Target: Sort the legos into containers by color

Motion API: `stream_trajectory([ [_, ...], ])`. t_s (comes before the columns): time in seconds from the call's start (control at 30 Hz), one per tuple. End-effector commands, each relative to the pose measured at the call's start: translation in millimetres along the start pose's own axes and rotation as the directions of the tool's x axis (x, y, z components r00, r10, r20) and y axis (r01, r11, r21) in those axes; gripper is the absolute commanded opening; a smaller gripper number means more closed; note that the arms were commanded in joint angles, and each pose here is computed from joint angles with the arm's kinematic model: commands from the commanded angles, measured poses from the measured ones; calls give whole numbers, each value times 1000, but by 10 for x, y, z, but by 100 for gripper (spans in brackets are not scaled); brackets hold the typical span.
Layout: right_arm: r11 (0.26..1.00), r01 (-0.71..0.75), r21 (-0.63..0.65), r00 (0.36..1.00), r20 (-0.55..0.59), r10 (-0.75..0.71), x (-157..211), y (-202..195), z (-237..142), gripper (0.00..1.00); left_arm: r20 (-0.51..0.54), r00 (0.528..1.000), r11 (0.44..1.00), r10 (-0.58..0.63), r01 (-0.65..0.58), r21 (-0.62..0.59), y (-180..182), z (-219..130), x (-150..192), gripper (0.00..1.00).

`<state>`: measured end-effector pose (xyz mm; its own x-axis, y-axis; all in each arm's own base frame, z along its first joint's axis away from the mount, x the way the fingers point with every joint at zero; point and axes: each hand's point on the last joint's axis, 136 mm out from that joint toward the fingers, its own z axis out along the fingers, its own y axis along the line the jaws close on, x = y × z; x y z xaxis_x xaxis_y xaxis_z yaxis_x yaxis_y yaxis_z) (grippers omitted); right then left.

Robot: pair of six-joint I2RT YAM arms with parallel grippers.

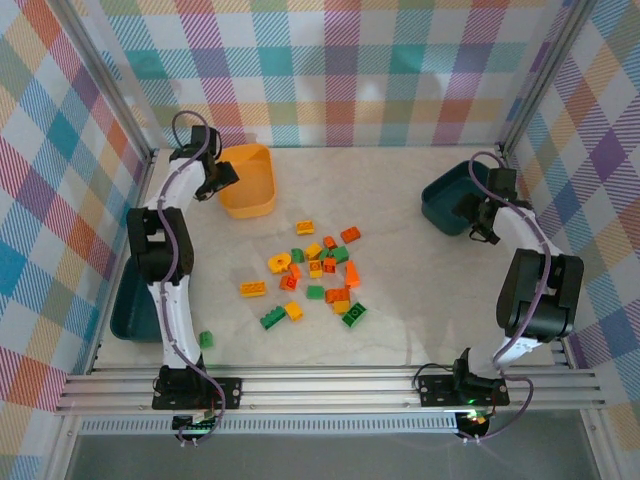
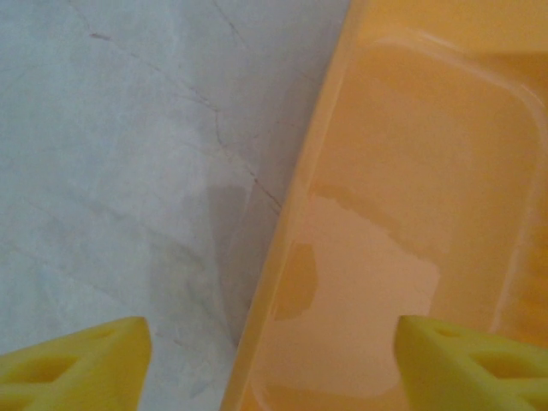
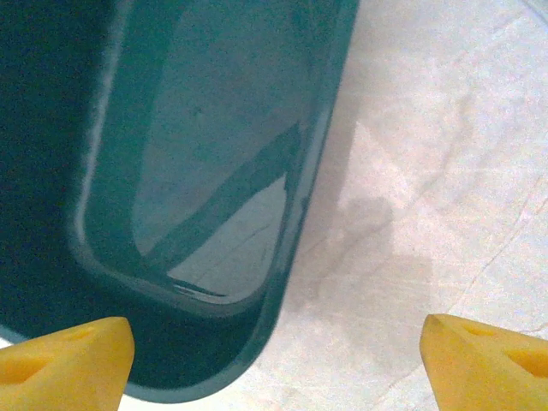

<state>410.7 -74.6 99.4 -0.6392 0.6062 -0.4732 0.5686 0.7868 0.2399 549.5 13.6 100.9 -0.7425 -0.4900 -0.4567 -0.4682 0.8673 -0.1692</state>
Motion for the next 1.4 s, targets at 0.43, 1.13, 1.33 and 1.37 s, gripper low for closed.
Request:
stream_trajectory([
  [0.43, 997, -51, -49, 990, -133, 44, 49, 142, 486, 54, -109, 973, 979, 204, -206, -5, -173, 154, 370, 15],
  [1.13, 914, 279, -293, 936, -132, -327, 337, 1453, 440, 0, -135, 889, 891, 438, -409, 197, -1519, 121, 1094, 1],
  [1.33, 860, 422, -289, 873, -127, -471, 531, 1867, 570, 0, -145, 888, 894, 437, -410, 182, -1497, 88, 1114, 28],
  [1.37, 858, 423, -292, 872, -125, -473, 540, 1900, 590, 0, -139, 889, 894, 436, -412, 173, -1482, 41, 1086, 39],
])
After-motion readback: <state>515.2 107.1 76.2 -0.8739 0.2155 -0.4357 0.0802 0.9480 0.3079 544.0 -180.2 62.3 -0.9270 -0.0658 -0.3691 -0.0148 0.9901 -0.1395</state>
